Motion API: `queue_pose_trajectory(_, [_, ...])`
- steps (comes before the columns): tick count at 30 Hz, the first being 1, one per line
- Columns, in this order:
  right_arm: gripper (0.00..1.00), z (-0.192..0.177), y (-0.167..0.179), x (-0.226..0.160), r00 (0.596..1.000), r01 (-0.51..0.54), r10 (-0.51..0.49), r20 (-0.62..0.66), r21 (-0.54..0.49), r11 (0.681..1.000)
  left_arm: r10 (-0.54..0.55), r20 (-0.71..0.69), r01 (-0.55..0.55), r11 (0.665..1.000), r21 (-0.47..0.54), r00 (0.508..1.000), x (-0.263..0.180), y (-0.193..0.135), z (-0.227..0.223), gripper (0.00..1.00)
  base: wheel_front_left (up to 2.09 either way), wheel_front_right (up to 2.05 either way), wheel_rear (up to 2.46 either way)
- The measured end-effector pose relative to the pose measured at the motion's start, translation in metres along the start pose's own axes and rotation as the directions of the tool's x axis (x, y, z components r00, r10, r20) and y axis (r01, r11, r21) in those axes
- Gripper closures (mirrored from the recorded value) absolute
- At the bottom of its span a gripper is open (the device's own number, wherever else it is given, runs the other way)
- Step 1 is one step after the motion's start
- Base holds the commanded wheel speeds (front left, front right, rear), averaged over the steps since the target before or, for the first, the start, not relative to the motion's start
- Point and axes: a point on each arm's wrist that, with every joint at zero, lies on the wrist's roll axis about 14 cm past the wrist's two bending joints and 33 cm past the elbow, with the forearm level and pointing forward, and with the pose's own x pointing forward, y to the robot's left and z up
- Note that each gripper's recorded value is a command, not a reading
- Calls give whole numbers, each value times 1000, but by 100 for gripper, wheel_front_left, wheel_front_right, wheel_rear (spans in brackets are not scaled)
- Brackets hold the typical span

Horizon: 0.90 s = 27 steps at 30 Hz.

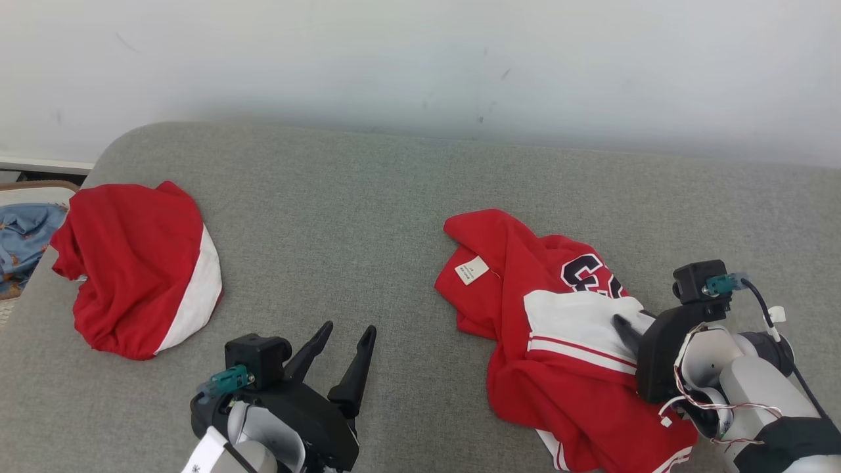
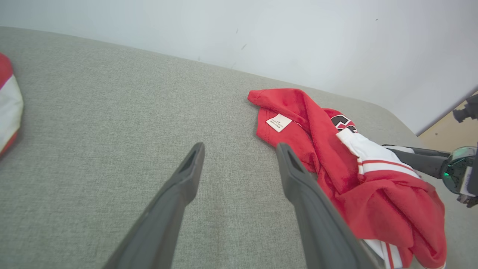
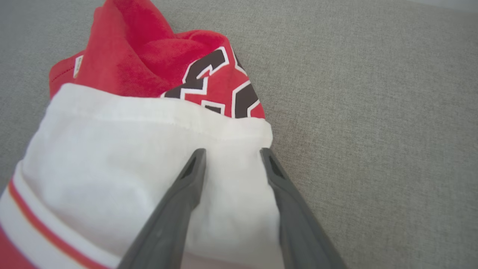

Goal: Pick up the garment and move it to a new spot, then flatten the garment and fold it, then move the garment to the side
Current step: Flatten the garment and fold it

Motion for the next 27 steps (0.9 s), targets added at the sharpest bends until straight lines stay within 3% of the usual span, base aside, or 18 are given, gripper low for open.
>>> queue_pose_trajectory(7, [100, 18, 4, 4, 999, -13, 14, 46, -25, 1000, 2, 7, -2, 1000, -14, 1000, -2, 0, 0, 0, 0, 0, 0])
queue_pose_trajectory(12, [100, 63, 9, 4, 984, -18, 34, 176, -93, 996, 6, 9, -6, 999, -34, 1000, -1, -1, 0, 0, 0, 0, 0])
queue_pose_trajectory(17, [100, 114, 33, 0, 942, -43, 102, 319, -187, 981, 11, 21, -10, 999, -50, 1000, -2, -4, 3, 0, 0, 0, 0])
queue_pose_trajectory(21, [100, 174, 72, -14, 858, -82, 204, 471, -267, 960, 40, 32, -38, 998, -47, 999, -7, 5, 6, 0, 0, 0, 0])
queue_pose_trajectory(27, [100, 251, 136, -63, 658, -99, 369, 657, -410, 907, 60, 54, -57, 998, -40, 997, -13, 13, 11, 0, 0, 0, 0])
